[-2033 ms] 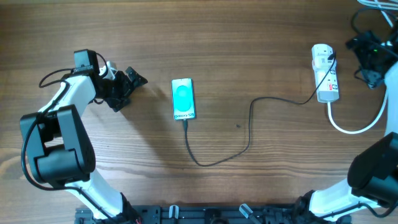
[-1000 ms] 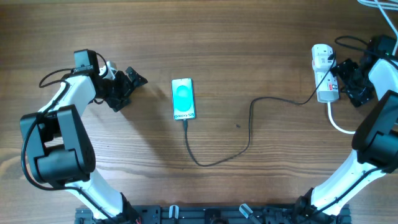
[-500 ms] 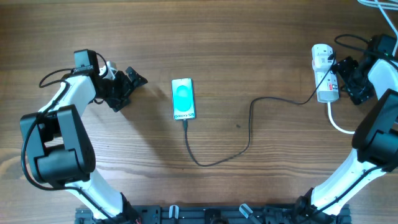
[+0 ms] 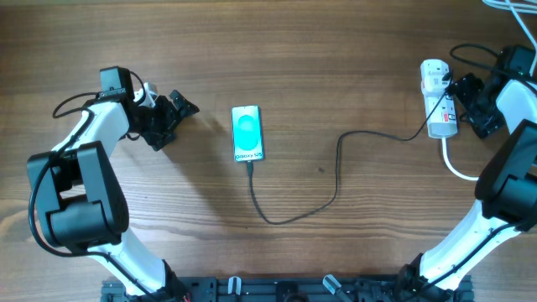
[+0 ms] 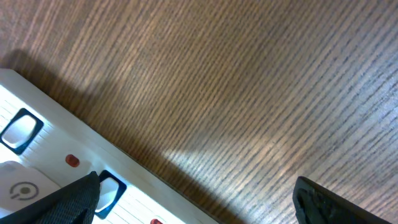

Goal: Plug charger to phone and switch on socket

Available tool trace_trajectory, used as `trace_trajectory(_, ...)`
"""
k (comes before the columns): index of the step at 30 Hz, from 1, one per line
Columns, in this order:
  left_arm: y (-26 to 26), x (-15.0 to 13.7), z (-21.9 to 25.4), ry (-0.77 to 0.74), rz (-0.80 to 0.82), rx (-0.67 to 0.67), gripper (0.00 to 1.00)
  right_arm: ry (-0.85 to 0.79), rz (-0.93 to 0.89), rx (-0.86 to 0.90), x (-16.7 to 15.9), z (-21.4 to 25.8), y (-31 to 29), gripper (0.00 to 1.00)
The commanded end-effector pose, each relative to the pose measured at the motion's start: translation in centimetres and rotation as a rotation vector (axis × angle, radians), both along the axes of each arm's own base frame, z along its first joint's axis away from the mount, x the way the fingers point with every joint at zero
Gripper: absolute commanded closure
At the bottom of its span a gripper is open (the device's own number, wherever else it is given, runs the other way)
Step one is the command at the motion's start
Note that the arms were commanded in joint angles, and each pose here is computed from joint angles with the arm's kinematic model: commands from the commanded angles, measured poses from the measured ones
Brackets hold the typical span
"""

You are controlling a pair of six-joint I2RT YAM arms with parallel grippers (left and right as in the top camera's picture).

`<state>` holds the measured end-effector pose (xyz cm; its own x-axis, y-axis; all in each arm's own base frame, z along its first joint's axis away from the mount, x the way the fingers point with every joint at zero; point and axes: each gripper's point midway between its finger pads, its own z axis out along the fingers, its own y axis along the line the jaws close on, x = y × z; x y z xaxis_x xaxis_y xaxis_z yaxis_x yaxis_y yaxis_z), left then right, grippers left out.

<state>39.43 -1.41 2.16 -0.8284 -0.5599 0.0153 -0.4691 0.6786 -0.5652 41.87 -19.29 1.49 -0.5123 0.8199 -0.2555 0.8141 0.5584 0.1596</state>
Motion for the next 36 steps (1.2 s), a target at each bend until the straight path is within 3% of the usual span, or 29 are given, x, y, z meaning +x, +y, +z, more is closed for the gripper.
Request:
trace_trajectory(1,0.2,-0.3,-0.6,0.021,0.007,0.03,0.0,0.053,0.035,0.052,-0.8,-1.7,1.5,0.0)
trace_trajectory(14,0.2,-0.3,-0.6,0.021,0.007,0.03,0.0,0.08,0.109,0.061,-0.3,-2.9,4.0,0.0)
trace_trajectory(27,0.2,-0.3,-0.6,0.02,0.007,0.03,0.0,0.147,0.138,0.083,-1.8,-3.5,4.6,0.0)
trace_trajectory(33,0.2,-0.3,-0.6,0.021,0.007,0.03,0.0,0.119,0.118,0.063,-2.2,2.3,2.6,0.0)
trace_trajectory(36,0.2,-0.3,-0.6,0.021,0.007,0.03,0.0,0.056,0.198,0.022,-2.0,5.9,2.7,0.0)
